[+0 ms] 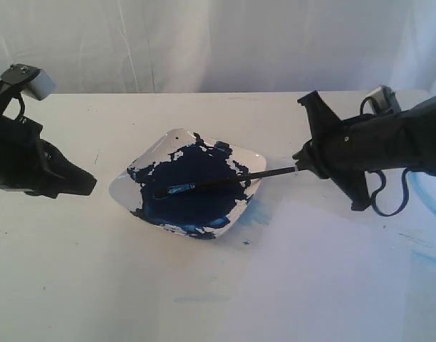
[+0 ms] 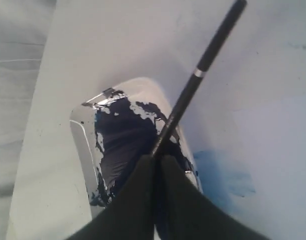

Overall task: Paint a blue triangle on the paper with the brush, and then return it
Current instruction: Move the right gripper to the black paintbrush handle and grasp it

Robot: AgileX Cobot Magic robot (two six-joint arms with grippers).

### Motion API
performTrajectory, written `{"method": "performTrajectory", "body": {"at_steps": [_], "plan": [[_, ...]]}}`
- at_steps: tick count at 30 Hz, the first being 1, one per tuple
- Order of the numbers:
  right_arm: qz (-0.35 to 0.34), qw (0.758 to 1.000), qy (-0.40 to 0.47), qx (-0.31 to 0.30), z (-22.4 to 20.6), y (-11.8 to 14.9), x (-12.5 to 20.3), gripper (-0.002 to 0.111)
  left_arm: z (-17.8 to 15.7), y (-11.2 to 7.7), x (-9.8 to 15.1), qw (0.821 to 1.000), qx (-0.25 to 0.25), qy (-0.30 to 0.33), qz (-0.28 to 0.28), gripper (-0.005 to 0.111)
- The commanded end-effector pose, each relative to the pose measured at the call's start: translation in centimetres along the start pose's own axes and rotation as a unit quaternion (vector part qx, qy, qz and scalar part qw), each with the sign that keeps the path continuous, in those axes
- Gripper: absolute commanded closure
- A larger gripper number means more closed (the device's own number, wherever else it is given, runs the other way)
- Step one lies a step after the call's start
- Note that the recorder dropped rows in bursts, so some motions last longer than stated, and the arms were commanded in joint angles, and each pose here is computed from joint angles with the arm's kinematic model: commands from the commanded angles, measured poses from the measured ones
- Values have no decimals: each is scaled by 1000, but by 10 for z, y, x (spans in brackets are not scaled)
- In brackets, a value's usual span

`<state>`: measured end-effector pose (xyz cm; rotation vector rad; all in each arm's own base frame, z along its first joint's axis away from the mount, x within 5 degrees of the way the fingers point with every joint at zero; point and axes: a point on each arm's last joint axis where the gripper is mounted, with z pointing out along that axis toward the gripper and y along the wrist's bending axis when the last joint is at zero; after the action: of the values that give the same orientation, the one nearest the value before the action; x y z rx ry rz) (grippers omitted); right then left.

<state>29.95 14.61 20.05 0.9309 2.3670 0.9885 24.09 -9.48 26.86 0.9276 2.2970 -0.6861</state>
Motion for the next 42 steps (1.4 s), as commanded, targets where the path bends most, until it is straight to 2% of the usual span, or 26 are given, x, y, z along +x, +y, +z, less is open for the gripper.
{"method": "performTrajectory", "body": {"at_steps": [1, 5, 8, 13, 18, 42], "plan": [[80, 997, 15, 19, 23, -11, 6, 85, 0, -5, -3, 1000, 22, -13, -9, 107], [73, 997, 22, 22, 36, -8, 8, 71, 0, -6, -4, 999, 28, -17, -14, 107], [72, 997, 16, 18, 43, -2, 4, 67, 0, -7, -3, 999, 35, -14, -14, 107], [78, 997, 13, 20, 52, -1, 1, 67, -1, -8, -3, 999, 39, -12, -14, 107], [134, 991, 12, 22, 66, -4, -1, 67, -1, -8, -3, 999, 39, -12, -14, 107], [147, 988, -1, 36, 103, -7, -9, 67, -1, -8, -3, 999, 38, -13, -3, 107]]}}
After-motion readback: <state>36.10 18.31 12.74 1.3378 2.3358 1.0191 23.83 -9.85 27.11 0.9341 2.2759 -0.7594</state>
